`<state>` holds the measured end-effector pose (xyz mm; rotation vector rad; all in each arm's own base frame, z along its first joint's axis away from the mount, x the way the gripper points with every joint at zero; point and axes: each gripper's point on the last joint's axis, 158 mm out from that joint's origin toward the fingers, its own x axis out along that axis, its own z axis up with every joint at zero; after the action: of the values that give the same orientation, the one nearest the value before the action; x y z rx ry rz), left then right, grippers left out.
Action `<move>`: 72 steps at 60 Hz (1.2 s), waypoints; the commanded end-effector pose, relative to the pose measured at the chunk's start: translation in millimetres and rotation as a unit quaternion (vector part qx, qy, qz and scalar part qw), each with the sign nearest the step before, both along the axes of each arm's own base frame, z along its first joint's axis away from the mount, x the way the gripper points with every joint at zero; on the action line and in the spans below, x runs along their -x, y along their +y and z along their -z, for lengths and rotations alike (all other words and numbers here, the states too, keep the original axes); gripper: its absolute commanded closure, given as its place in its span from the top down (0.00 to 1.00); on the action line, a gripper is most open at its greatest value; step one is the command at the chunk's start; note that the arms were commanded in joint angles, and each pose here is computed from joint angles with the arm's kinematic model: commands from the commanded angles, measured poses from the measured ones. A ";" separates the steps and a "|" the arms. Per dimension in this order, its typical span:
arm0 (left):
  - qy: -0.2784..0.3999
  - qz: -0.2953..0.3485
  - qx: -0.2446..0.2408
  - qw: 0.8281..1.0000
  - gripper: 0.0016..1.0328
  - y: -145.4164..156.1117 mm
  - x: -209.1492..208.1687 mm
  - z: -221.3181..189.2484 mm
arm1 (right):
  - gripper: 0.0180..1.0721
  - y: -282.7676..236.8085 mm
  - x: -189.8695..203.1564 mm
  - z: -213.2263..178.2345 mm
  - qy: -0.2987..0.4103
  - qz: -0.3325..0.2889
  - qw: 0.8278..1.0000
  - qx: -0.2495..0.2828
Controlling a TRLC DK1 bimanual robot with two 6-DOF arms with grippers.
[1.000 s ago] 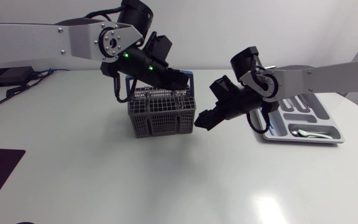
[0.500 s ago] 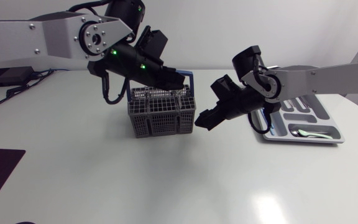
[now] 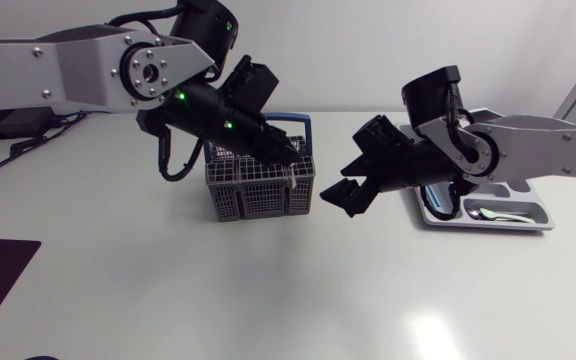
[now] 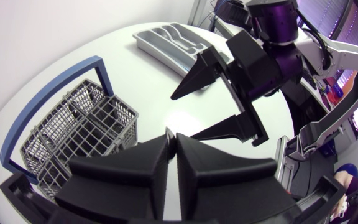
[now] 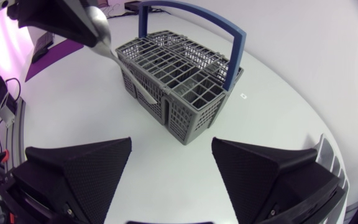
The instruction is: Unload the cutlery basket into the drawer organizer.
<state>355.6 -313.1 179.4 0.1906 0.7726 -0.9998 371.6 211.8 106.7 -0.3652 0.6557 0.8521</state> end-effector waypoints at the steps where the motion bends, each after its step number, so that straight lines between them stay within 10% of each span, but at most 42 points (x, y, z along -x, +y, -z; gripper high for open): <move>1: -0.003 0.028 0.003 1.000 0.04 0.4 11.0 -1.8 | 0.95 0.7 12.8 2.6 -0.019 -0.031 0.999 0.014; 34: 0.050 0.176 0.031 0.983 0.04 -7.0 74.6 1.2 | 0.95 33.6 81.3 -1.2 -0.009 -0.207 0.978 -0.024; 72: 0.080 0.239 0.048 0.967 0.04 -11.0 103.6 -1.5 | 0.46 54.1 114.7 -13.4 -0.003 -0.265 0.963 -0.049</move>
<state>258.9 -320.9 176.8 0.2138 0.8582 -1.4816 270.8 264.6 126.2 -0.4531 0.5038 1.3524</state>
